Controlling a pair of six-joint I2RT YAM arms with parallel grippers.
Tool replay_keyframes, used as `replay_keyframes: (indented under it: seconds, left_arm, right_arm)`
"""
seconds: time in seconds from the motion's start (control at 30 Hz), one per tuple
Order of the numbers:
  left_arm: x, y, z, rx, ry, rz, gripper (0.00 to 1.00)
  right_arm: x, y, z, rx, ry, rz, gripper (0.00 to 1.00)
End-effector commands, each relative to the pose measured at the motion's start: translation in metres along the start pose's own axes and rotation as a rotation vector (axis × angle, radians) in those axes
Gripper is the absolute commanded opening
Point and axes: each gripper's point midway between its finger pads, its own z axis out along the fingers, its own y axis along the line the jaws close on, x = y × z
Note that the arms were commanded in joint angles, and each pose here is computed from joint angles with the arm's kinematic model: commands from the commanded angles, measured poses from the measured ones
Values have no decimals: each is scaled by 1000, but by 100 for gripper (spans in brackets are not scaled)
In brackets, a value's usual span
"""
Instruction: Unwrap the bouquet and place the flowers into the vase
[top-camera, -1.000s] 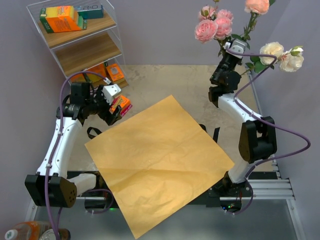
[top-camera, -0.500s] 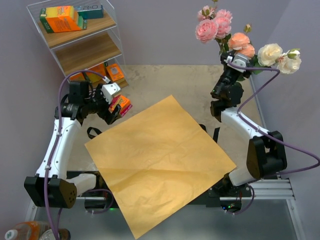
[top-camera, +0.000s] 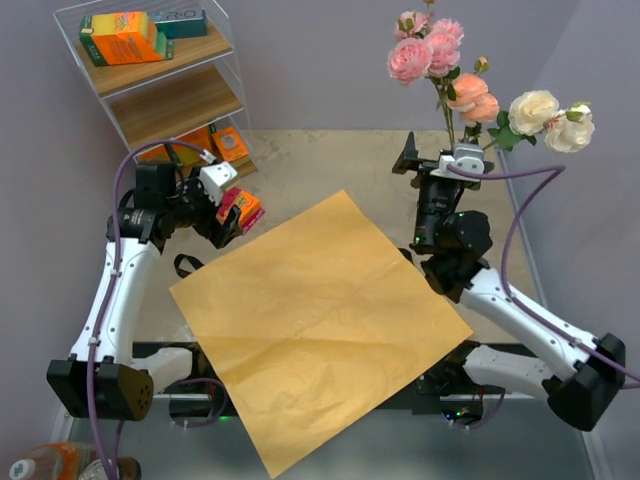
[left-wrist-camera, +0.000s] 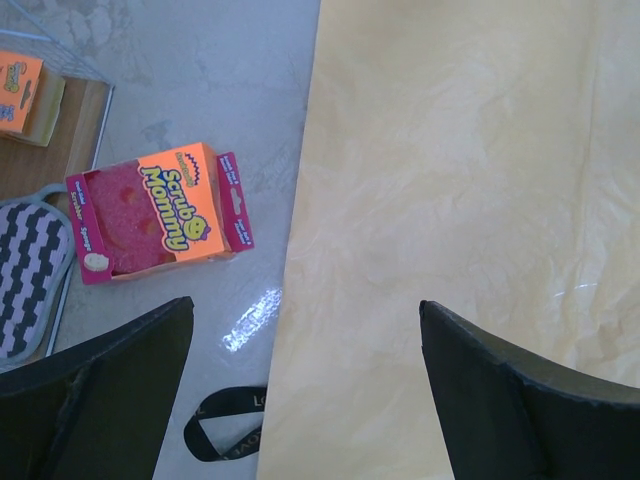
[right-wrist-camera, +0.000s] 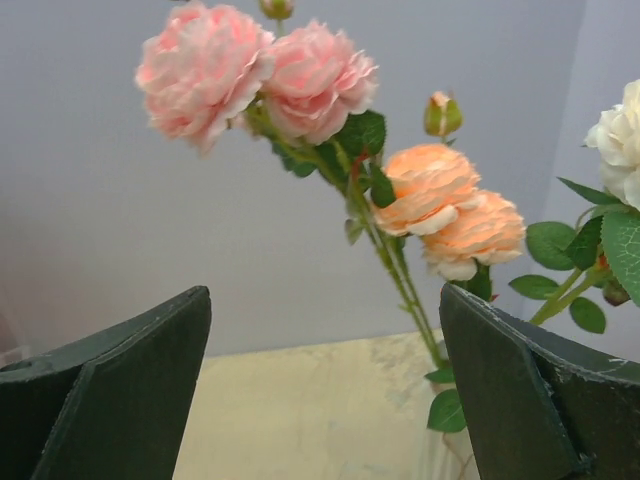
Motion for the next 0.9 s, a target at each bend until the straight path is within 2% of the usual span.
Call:
replay_keyframes:
  seconds: [0.0,0.03,0.07,0.13,0.17,0.33,0.43,0.6,0.87]
  left_arm:
    - [-11,1,-13,-49,-39,-11,100]
    - [-10,1,-14,-50,-39,-16,99]
    - [-11,0,-14,-48,-42,-22,100]
    - [-13,-2,-17,-47,-46,-25,99]
    - [-14,-3,-17,-43,-50,-30,99]
    - [-17,-3,-21,-53,-55,-44,99]
    - [-16,-4,-21,-54,-56,-59,99]
    - [-10,-5,-20,-72,-65,-74,99]
    - [2,-4,-14,-88,-49,-106,99]
  right_arm:
    - [15,10,-35,-154,270,100,99]
    - [9,10,-38,-173,302,131,99]
    - [28,13,-54,-211,403,122,99]
    - [31,16,-69,-276,466,146,99]
    - [41,11,-81,-294,523,107,99]
    - [42,-32,-107,-190,560,190,99]
    - [46,-45,-121,-197,588,174,99]
    - [49,-44,-140,-303,617,154,99]
    - [71,-41,-157,-346,669,141,99]
